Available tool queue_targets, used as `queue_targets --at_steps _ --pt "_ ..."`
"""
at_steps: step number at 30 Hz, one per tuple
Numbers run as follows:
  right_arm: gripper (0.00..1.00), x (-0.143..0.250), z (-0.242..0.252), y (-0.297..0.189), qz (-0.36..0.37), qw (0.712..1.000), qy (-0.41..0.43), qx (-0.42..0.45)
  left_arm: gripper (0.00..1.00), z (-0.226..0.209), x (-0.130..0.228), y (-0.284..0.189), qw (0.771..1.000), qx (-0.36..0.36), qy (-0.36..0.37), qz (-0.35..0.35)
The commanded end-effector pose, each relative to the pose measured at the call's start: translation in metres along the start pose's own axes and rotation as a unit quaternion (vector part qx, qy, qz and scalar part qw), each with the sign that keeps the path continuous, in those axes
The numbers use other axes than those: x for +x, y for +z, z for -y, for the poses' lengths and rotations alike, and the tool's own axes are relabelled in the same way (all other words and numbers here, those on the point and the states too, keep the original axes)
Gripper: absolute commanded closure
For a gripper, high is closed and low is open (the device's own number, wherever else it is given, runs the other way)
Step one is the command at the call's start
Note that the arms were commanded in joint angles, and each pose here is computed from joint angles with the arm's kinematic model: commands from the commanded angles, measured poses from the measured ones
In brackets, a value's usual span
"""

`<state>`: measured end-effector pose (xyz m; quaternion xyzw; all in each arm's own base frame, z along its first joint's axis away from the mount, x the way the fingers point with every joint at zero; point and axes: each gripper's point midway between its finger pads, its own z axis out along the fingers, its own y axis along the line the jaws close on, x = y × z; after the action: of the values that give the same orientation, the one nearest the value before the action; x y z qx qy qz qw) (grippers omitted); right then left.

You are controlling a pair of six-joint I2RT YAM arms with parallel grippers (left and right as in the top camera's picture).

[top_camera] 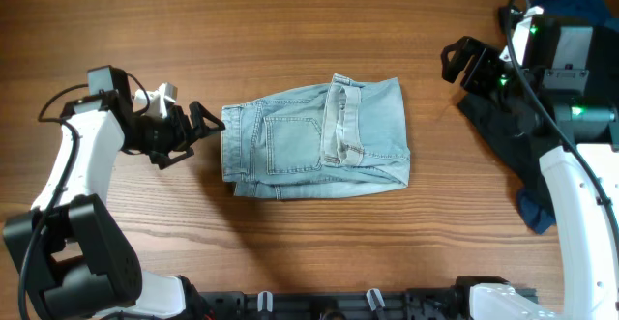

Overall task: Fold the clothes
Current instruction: 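Grasp the left end of the folded jeans with the left gripper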

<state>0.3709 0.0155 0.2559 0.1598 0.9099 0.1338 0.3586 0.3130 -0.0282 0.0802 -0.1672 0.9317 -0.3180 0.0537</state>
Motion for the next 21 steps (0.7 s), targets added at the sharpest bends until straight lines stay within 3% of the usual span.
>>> queue_targets --at_steps 1,21 --pt "0.0 -0.011 -0.002 -0.009 0.019 1.0 0.006 0.0 0.0 -0.012 0.013 0.015 1.0 0.004 0.001 -0.014" --pt "0.0 -0.011 -0.005 -0.009 0.018 1.0 0.005 -0.01 0.0 -0.032 0.015 0.042 1.0 0.008 -0.027 -0.003"
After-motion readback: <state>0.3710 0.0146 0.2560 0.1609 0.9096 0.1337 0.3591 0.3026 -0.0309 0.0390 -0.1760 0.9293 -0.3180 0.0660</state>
